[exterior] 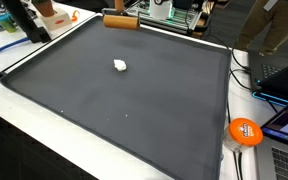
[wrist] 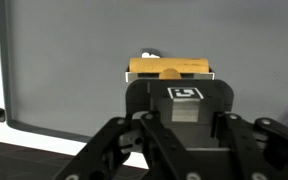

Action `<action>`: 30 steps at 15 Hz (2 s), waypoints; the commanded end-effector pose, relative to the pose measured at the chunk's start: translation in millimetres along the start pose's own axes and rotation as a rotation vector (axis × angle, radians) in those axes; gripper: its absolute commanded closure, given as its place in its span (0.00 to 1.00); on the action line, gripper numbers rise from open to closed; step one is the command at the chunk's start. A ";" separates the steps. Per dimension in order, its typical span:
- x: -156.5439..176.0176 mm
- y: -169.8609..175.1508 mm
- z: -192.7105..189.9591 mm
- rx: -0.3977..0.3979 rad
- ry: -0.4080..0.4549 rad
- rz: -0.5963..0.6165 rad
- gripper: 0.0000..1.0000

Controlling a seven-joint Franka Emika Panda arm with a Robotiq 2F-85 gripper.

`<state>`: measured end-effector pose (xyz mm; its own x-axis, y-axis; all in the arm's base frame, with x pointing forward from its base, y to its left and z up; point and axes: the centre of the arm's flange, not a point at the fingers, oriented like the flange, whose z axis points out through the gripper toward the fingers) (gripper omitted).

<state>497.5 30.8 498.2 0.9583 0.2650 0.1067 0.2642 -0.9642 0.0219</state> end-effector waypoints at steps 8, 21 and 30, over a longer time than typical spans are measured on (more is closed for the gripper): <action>21.1 9.8 47.0 -0.072 -0.049 -0.089 0.78; 38.5 -19.5 117.4 -0.088 -0.132 -0.200 0.78; 58.2 -23.2 119.9 -0.158 -0.147 -0.325 0.78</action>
<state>552.6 70.8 378.4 0.8630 0.5036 -0.0400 0.5026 -0.8479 0.1684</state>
